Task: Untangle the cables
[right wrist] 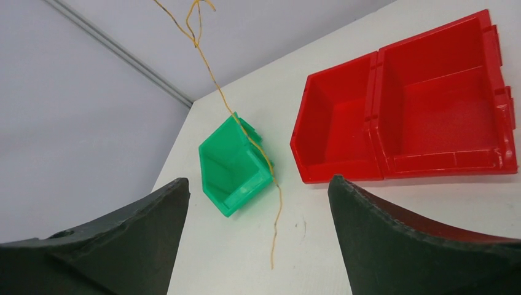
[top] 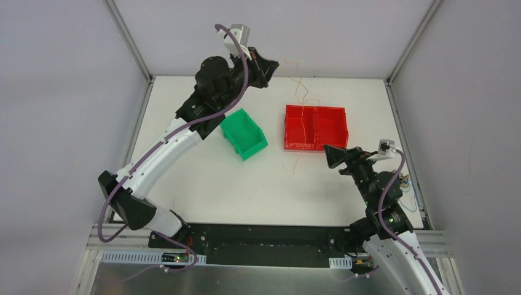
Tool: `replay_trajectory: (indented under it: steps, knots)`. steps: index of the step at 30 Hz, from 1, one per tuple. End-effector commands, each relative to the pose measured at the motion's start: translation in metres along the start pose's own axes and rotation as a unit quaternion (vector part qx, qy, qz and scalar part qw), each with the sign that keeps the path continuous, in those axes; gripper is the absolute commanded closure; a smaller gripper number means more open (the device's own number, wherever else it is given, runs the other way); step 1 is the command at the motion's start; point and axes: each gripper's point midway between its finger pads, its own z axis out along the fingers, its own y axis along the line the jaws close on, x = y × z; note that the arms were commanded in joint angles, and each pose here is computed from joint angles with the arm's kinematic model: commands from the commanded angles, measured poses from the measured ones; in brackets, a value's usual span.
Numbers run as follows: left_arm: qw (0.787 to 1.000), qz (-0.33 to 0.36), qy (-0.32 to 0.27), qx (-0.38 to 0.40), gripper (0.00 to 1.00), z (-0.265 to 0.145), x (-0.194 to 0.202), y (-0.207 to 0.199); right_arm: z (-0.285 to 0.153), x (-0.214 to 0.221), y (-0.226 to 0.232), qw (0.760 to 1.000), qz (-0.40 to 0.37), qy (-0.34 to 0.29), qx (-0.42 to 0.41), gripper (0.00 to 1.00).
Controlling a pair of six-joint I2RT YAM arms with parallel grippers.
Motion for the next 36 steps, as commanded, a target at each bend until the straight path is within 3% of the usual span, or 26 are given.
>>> replay_trajectory:
  steps: [1, 13, 18, 28, 36]
  knots:
    - [0.997, 0.054, -0.045, -0.036, 1.0, 0.031, -0.032, 0.011, -0.004, -0.018, -0.007, 0.999, 0.004, -0.049, 0.02, 0.13]
    - [0.986, 0.125, -0.073, -0.086, 1.0, 0.1, -0.019, 0.041, -0.006, -0.02, -0.006, 0.998, 0.02, -0.059, 0.015, 0.13]
    - [0.991, 0.102, -0.062, -0.063, 1.0, 0.106, 0.003, 0.039, -0.009, -0.021, -0.005, 0.998, 0.024, -0.062, 0.013, 0.13]
    - [0.989, 0.129, -0.03, -0.065, 1.0, 0.098, 0.031, 0.049, -0.009, -0.021, -0.007, 0.998, 0.026, -0.063, 0.017, 0.13]
    - [0.974, 0.164, -0.071, -0.141, 1.0, 0.094, -0.011, 0.066, -0.008, -0.021, -0.009, 0.997, 0.024, -0.064, 0.024, 0.13]
